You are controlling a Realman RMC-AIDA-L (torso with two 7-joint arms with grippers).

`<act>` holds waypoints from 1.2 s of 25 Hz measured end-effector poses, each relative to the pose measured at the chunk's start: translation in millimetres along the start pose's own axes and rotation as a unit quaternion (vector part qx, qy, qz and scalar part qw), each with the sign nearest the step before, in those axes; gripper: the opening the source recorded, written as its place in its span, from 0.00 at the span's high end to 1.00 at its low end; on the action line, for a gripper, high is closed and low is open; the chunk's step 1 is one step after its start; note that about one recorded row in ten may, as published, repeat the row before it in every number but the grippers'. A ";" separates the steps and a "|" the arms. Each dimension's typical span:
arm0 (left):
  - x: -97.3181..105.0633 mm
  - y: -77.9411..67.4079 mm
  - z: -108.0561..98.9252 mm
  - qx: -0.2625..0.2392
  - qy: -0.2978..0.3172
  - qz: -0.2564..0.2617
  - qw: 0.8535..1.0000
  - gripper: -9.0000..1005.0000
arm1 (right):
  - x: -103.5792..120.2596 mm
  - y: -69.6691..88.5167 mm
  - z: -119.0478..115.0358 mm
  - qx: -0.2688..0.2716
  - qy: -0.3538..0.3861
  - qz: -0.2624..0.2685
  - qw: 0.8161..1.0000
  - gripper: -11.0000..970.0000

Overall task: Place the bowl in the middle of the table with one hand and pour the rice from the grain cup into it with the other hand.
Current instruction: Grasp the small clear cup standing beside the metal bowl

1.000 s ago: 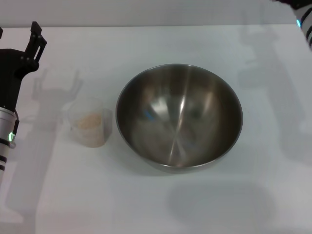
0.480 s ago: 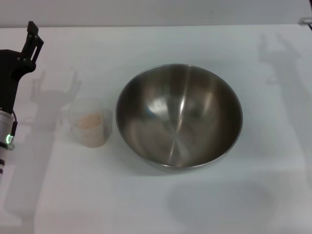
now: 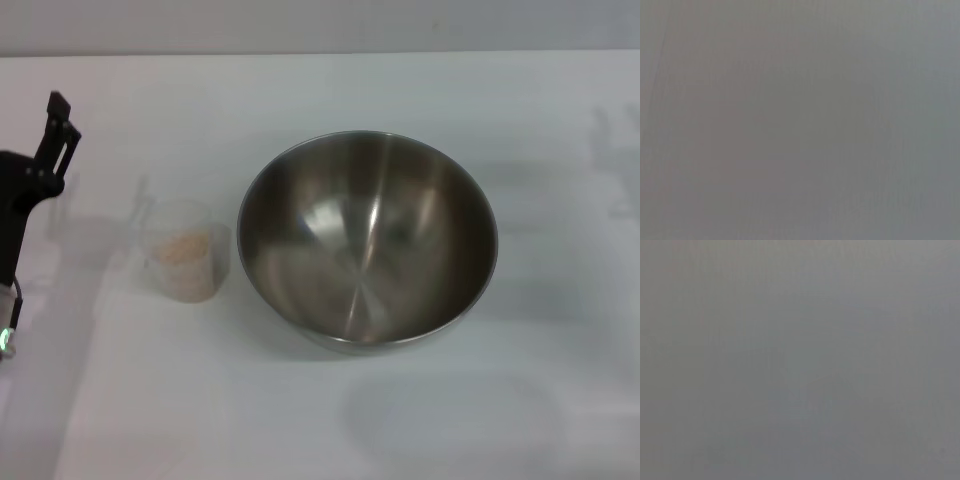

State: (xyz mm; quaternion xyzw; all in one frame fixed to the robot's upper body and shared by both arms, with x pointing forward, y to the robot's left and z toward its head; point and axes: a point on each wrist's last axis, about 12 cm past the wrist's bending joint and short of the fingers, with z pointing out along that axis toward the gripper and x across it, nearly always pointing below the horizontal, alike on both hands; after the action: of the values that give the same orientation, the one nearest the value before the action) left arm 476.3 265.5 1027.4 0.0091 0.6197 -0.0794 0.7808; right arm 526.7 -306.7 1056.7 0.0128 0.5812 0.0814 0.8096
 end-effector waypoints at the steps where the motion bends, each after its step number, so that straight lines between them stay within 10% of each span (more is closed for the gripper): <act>1: 0.9 0.3 -3.6 0.000 0.003 0.001 1.000 0.14 | 0.0 0.0 0.0 0.000 0.000 0.000 1.000 0.55; 17: 1.1 13.2 -64.5 -0.013 0.013 0.013 1.000 0.14 | 4.6 -4.7 27.0 0.003 0.038 -0.017 0.999 0.55; 30: 15.1 -6.8 -91.4 0.068 0.079 0.014 0.994 0.14 | 4.7 -4.1 35.2 0.013 0.039 -0.033 0.999 0.55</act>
State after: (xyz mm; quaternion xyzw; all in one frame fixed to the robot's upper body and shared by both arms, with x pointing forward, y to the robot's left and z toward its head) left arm 390.4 267.4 992.1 0.0769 0.6723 -0.1095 0.7280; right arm 561.9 -307.5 1063.3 0.0011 0.6135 0.0479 0.7883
